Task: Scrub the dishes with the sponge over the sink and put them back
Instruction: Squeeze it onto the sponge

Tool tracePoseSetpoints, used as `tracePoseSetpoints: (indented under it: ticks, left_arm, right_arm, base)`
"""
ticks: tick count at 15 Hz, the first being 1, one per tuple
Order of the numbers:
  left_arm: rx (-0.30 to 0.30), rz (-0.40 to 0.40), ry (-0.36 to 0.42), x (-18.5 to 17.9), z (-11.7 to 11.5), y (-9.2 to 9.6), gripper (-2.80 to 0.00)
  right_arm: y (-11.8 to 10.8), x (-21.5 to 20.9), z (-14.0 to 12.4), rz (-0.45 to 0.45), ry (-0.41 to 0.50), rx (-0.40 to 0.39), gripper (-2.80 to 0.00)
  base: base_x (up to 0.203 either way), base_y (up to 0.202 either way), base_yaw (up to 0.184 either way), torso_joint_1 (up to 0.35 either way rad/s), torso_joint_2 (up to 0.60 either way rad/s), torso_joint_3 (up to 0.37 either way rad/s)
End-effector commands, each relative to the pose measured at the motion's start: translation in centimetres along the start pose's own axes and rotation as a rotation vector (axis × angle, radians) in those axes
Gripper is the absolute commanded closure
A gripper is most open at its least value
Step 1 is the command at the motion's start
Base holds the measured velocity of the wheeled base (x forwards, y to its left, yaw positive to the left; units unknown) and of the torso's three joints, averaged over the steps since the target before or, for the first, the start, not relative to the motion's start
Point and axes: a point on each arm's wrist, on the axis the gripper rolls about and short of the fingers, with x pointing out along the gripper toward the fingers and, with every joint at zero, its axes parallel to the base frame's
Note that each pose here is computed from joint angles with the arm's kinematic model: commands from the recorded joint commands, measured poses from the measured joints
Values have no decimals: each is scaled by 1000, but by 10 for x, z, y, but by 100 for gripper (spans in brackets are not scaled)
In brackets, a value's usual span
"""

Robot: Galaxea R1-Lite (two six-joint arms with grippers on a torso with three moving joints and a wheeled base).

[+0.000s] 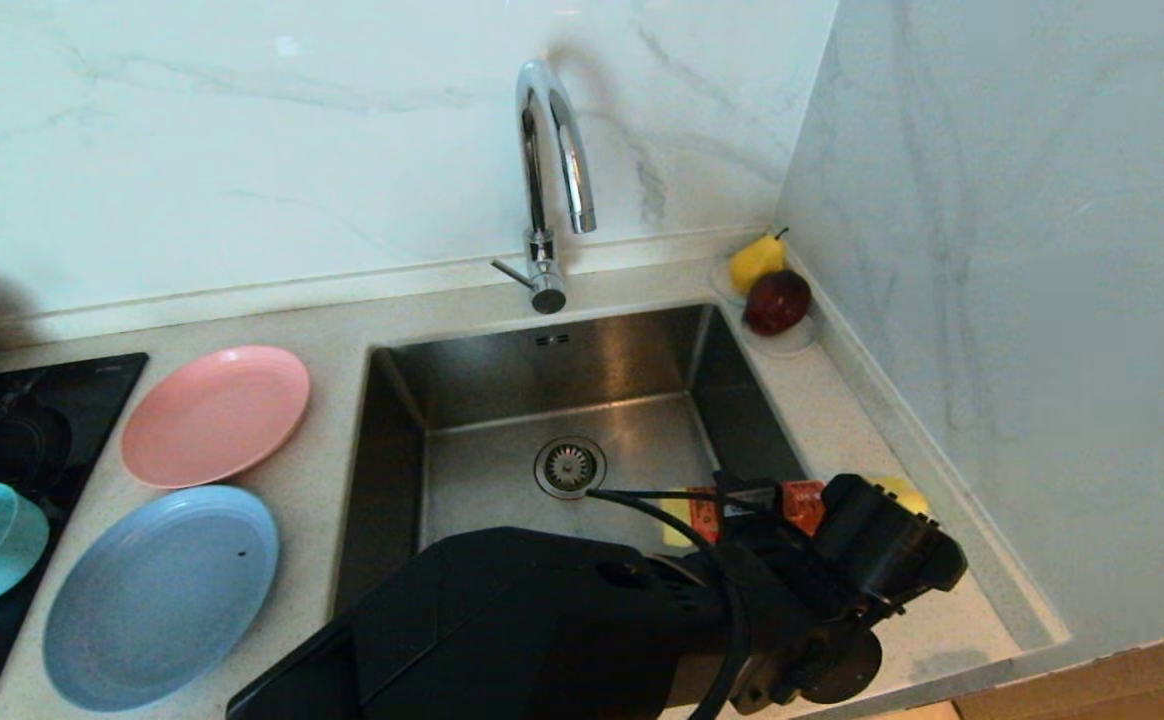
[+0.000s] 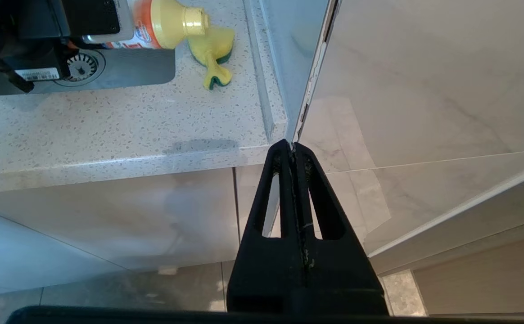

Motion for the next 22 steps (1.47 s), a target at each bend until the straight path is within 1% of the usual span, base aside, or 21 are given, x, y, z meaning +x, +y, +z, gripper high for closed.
tracePoseSetpoints:
  ticks: [1, 3, 5, 9, 13, 18, 20, 22]
  left_arm:
    - [6, 14, 26, 5, -1, -2, 0]
    - [7, 40, 74, 15, -5, 1, 0]
    - [14, 45, 90, 21, -8, 3, 0]
    - [10, 45, 90, 24, -8, -1, 0]
    - [-3, 47, 84, 23, -7, 2, 0]
    - [29, 47, 75, 22, -6, 7, 0]
    - [32, 49, 72, 21, -5, 8, 0]
    - [28, 71, 57, 22, -2, 11, 0]
  right_arm:
    - [0, 0, 0, 0, -1, 0, 0]
    - [0, 0, 0, 0, -1, 0, 0]
    - [0, 0, 0, 0, -2, 0, 0]
    - [0, 0, 0, 0, -1, 0, 0]
    - [0, 0, 0, 0, -1, 0, 0]
    - [0, 0, 0, 0, -1, 0, 0]
    - [0, 0, 0, 0, -1, 0, 0]
    - [0, 0, 0, 0, -1, 0, 0]
  base:
    - [0, 0, 0, 0, 0, 0]
    - [0, 0, 0, 0, 0, 0]
    - [0, 0, 0, 0, 0, 0]
    - [0, 0, 0, 0, 0, 0]
    - [0, 0, 0, 0, 0, 0]
    - [0, 0, 0, 0, 0, 0]
    - [0, 0, 0, 0, 0, 0]
    - [0, 0, 0, 0, 0, 0]
